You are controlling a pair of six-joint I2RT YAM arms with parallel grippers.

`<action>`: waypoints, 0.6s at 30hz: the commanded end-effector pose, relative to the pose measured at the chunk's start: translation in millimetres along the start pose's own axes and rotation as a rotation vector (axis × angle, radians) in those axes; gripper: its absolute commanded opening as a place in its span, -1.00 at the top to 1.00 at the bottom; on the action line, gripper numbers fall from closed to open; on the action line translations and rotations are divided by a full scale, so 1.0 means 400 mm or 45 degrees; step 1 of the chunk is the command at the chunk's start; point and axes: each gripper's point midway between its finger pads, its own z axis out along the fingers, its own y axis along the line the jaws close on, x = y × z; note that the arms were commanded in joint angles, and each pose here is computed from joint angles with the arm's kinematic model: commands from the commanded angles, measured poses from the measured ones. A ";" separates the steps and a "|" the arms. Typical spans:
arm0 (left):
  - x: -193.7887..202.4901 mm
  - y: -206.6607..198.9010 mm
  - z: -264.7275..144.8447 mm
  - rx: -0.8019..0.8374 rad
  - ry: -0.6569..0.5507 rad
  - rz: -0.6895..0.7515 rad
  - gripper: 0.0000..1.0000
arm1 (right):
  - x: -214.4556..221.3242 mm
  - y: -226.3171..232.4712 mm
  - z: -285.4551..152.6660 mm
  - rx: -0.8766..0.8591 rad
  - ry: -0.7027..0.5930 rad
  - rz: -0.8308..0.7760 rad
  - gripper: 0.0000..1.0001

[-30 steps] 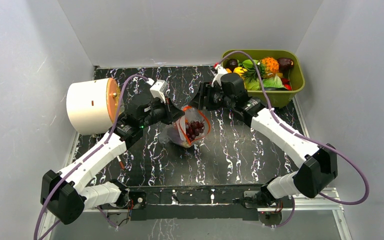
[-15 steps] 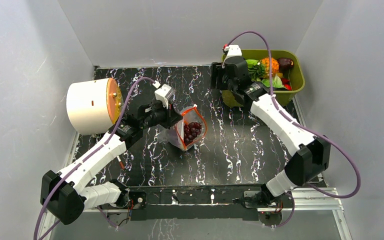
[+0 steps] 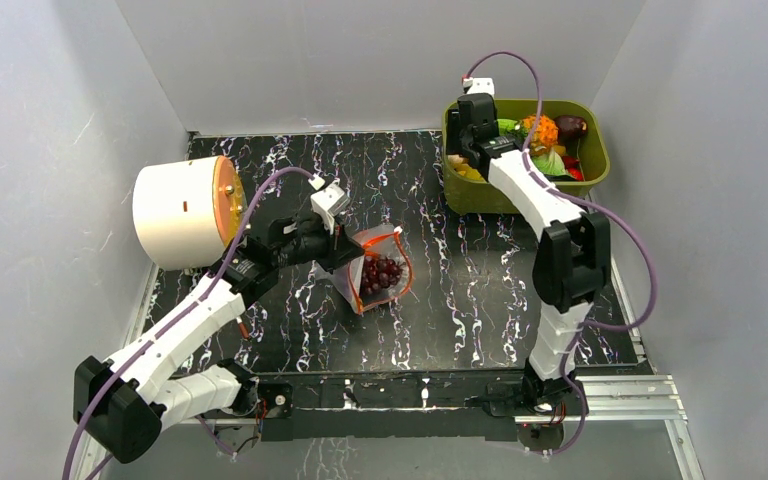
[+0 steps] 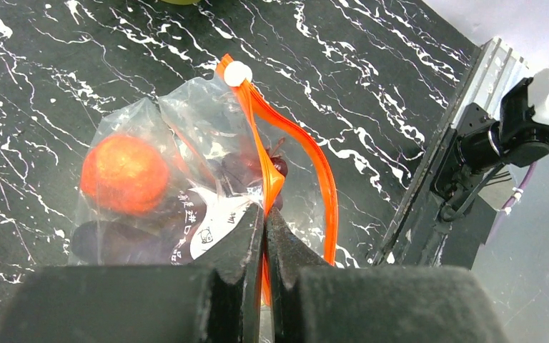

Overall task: Place the food in the zip-top bag and seal the zipper
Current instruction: Pick up the fake fruit from the bin.

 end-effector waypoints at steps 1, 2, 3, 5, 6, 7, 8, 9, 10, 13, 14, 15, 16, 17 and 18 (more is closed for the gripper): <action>-0.018 -0.018 -0.018 0.041 -0.055 0.044 1.00 | -0.136 -0.039 0.051 0.112 -0.184 -0.038 -0.03; -0.018 -0.019 -0.017 0.045 -0.056 0.046 1.00 | -0.145 -0.046 0.068 0.125 -0.188 -0.050 -0.04; -0.016 -0.019 -0.015 0.048 -0.054 0.043 1.00 | -0.151 -0.053 0.088 0.133 -0.189 -0.060 -0.05; -0.016 -0.022 -0.013 0.060 -0.053 0.039 1.00 | -0.155 -0.059 0.127 0.123 -0.175 -0.077 -0.08; -0.017 -0.023 -0.011 0.064 -0.052 0.042 1.00 | -0.166 -0.062 0.142 0.118 -0.180 -0.078 -0.11; -0.017 -0.022 -0.011 0.063 -0.050 0.041 1.00 | -0.165 -0.065 0.157 0.115 -0.173 -0.080 -0.15; -0.017 -0.022 -0.011 0.063 -0.049 0.041 1.00 | -0.162 -0.070 0.173 0.112 -0.164 -0.078 -0.18; -0.017 -0.022 -0.011 0.062 -0.051 0.040 1.00 | -0.163 -0.069 0.186 0.099 -0.160 -0.078 -0.21; -0.018 -0.023 -0.011 0.063 -0.057 0.040 1.00 | -0.165 -0.069 0.197 0.088 -0.156 -0.079 -0.23; -0.020 -0.027 -0.011 0.073 -0.063 0.035 1.00 | -0.163 -0.076 0.227 0.092 -0.151 -0.097 -0.34; -0.019 -0.028 -0.011 0.077 -0.060 0.034 1.00 | -0.164 -0.078 0.236 0.088 -0.152 -0.098 -0.39; -0.018 -0.027 -0.010 0.078 -0.058 0.033 1.00 | -0.161 -0.080 0.246 0.084 -0.150 -0.099 -0.42; -0.020 -0.028 -0.011 0.077 -0.059 0.034 1.00 | -0.159 -0.082 0.256 0.076 -0.149 -0.097 -0.44; -0.018 -0.027 -0.012 0.073 -0.056 0.033 1.00 | -0.149 -0.081 0.272 0.060 -0.137 -0.096 -0.45; -0.019 -0.026 -0.014 0.067 -0.058 0.039 1.00 | -0.144 -0.079 0.282 0.041 -0.131 -0.096 -0.46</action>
